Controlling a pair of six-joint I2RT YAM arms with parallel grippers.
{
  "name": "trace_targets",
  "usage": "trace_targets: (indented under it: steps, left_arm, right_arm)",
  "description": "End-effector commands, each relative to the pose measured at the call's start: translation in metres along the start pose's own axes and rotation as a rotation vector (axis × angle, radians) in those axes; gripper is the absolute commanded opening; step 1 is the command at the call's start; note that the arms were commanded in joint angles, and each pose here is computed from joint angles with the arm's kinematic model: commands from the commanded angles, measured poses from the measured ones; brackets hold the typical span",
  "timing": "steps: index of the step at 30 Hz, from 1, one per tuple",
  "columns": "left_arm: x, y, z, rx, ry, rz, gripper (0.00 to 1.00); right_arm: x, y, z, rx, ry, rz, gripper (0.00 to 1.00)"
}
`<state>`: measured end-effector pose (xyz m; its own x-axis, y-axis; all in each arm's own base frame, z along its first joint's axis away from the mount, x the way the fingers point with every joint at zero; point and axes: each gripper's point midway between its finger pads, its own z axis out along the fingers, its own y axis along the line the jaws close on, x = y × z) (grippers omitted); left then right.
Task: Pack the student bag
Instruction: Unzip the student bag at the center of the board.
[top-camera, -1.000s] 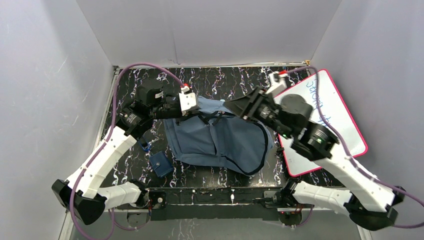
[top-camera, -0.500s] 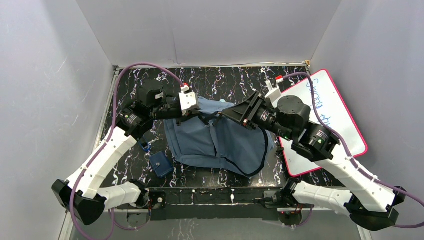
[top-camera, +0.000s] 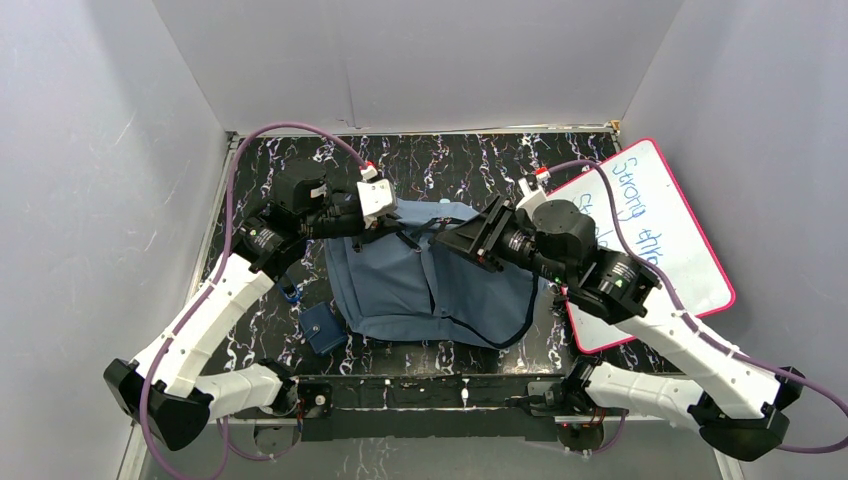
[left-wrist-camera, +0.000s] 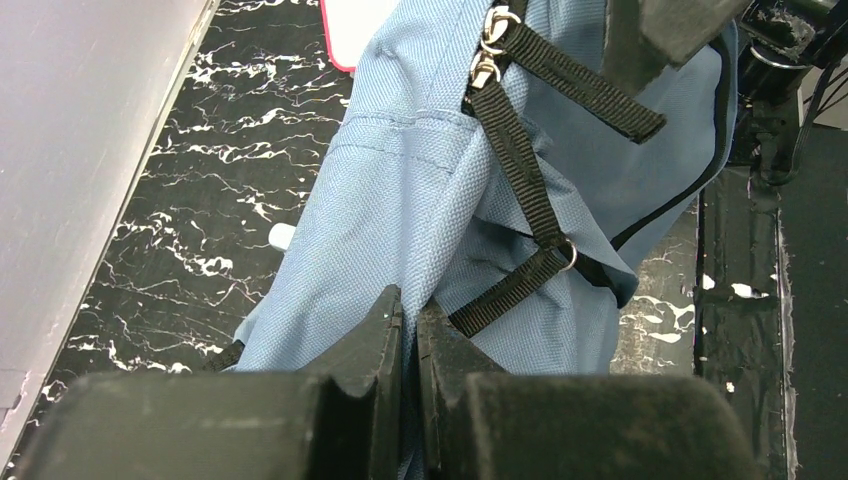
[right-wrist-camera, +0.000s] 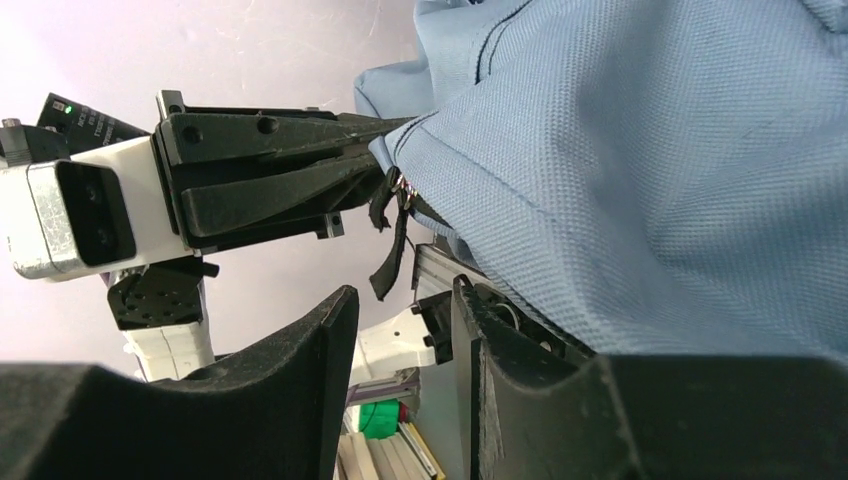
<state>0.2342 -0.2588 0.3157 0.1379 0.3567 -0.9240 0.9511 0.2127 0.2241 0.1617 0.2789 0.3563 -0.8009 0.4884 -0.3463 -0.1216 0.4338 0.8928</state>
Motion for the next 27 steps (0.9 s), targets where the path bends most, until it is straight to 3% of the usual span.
trace_targets:
  steps: [1,12,18,23,27]
  left_arm:
    - [-0.047,-0.001,-0.013,-0.005,-0.143,0.089,0.00]
    - [-0.051,-0.010,-0.015,0.035,-0.169,0.112,0.00]
    - [-0.053,-0.013,-0.017,0.040,-0.179,0.125,0.00]
    - [-0.054,-0.016,-0.019,0.045,-0.188,0.130,0.00]
    - [-0.055,-0.016,-0.020,0.038,-0.195,0.131,0.00]
  right_arm:
    - [-0.008,0.021,0.008,-0.092,-0.039,0.033,0.48]
    - [-0.015,0.024,0.015,-0.107,-0.084,0.042,0.47]
    - [-0.016,0.017,0.022,-0.083,-0.094,0.047,0.41]
    - [-0.019,0.015,0.022,-0.078,-0.111,0.048,0.26]
    - [-0.023,0.020,0.016,-0.096,-0.130,0.028,0.08]
